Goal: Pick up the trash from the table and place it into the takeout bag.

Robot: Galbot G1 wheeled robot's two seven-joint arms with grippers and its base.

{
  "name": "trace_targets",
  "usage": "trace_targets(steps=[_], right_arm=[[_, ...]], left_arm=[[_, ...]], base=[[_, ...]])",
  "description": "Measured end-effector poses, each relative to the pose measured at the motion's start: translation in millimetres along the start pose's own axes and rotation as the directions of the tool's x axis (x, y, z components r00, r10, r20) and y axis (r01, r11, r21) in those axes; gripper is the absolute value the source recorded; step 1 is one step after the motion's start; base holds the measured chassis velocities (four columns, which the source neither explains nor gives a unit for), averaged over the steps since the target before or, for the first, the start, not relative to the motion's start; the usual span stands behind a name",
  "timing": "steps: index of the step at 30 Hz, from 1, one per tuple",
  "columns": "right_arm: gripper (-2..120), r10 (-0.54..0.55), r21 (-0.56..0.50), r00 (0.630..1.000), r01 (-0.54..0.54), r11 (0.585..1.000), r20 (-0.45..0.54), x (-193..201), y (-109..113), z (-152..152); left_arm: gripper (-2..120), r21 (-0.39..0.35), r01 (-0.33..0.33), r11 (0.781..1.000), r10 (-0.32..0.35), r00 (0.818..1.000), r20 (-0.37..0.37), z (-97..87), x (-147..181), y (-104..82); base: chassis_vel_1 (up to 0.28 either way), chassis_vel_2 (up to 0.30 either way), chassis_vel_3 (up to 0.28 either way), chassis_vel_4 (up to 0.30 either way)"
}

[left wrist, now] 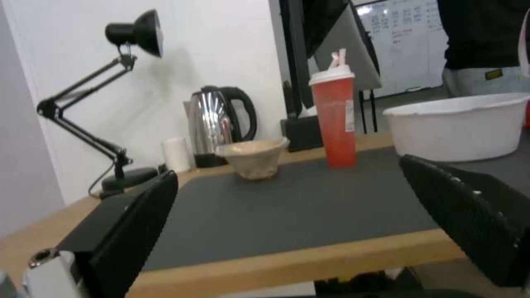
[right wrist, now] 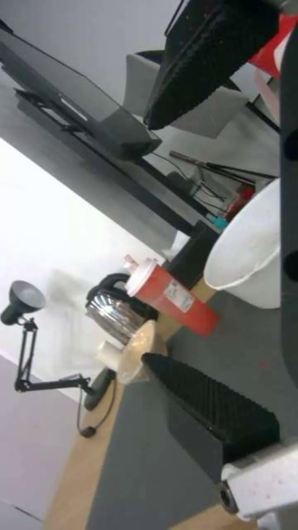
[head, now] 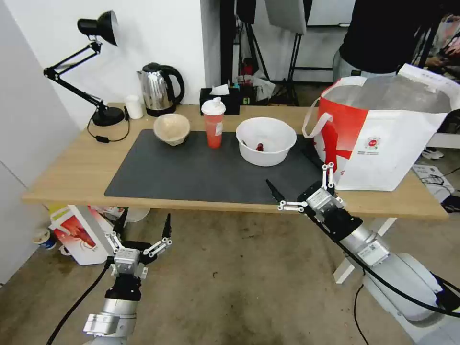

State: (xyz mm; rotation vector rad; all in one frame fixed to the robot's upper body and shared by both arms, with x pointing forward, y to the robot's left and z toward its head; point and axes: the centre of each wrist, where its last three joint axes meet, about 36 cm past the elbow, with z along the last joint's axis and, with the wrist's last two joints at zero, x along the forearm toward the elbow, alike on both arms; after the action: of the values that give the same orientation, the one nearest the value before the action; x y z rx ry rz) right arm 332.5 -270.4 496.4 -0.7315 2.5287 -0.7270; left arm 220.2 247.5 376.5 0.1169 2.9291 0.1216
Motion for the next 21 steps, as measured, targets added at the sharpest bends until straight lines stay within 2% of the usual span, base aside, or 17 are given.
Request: trace_targets(steps=[4, 8, 9, 13, 14, 16, 17, 20, 21], right_arm=[[100, 0.010, -0.021, 1.000, -0.009, 1.000, 0.024, -9, -8, -4], [100, -0.016, -0.044, 0.999, 0.018, 0.999, 0.050, -28, -32, -13], [100, -0.016, -0.044, 0.999, 0.018, 0.999, 0.050, -28, -32, -13], [100, -0.107, -0.091, 0.992, 0.112, 0.990, 0.061, -61, -69, -22], [100, -0.107, -0.091, 0.992, 0.112, 0.990, 0.061, -61, -69, -22], [100, -0.176, -0.156, 0.983, 0.182, 0.971, 0.055, -80, -89, -28], [100, -0.176, -0.156, 0.983, 0.182, 0.971, 0.055, -80, -89, -28], [100, -0.263, -0.224, 0.965, 0.255, 0.941, -0.005, -99, -119, -40], [100, -0.263, -0.224, 0.965, 0.255, 0.941, -0.005, -99, -119, -40]], left_arm=[[100, 0.011, 0.016, 1.000, -0.016, 1.000, -0.017, -4.6, -2, 0.1], [100, 0.016, 0.024, 1.000, -0.024, 0.999, -0.025, -9.7, -5, 2.8], [100, 0.016, 0.024, 1.000, -0.024, 0.999, -0.025, -9.7, -5, 2.8], [100, 0.010, 0.026, 1.000, -0.026, 1.000, -0.018, -11.0, -7, 3.8], [100, 0.010, 0.026, 1.000, -0.026, 1.000, -0.018, -11.0, -7, 3.8], [100, 0.005, 0.024, 1.000, -0.024, 1.000, -0.012, -13.4, -8, 3.3], [100, 0.005, 0.024, 1.000, -0.024, 1.000, -0.012, -13.4, -8, 3.3], [100, 0.005, 0.008, 1.000, -0.008, 1.000, -0.027, -17.9, -14, 0.8], [100, 0.005, 0.008, 1.000, -0.008, 1.000, -0.027, -17.9, -14, 0.8]], base=[[0.000, 0.000, 0.000, 0.000], [0.000, 0.000, 0.000, 0.000], [0.000, 0.000, 0.000, 0.000], [0.000, 0.000, 0.000, 0.000], [0.000, 0.000, 0.000, 0.000], [0.000, 0.000, 0.000, 0.000], [0.000, 0.000, 0.000, 0.000], [0.000, 0.000, 0.000, 0.000], [0.000, 0.000, 0.000, 0.000]])
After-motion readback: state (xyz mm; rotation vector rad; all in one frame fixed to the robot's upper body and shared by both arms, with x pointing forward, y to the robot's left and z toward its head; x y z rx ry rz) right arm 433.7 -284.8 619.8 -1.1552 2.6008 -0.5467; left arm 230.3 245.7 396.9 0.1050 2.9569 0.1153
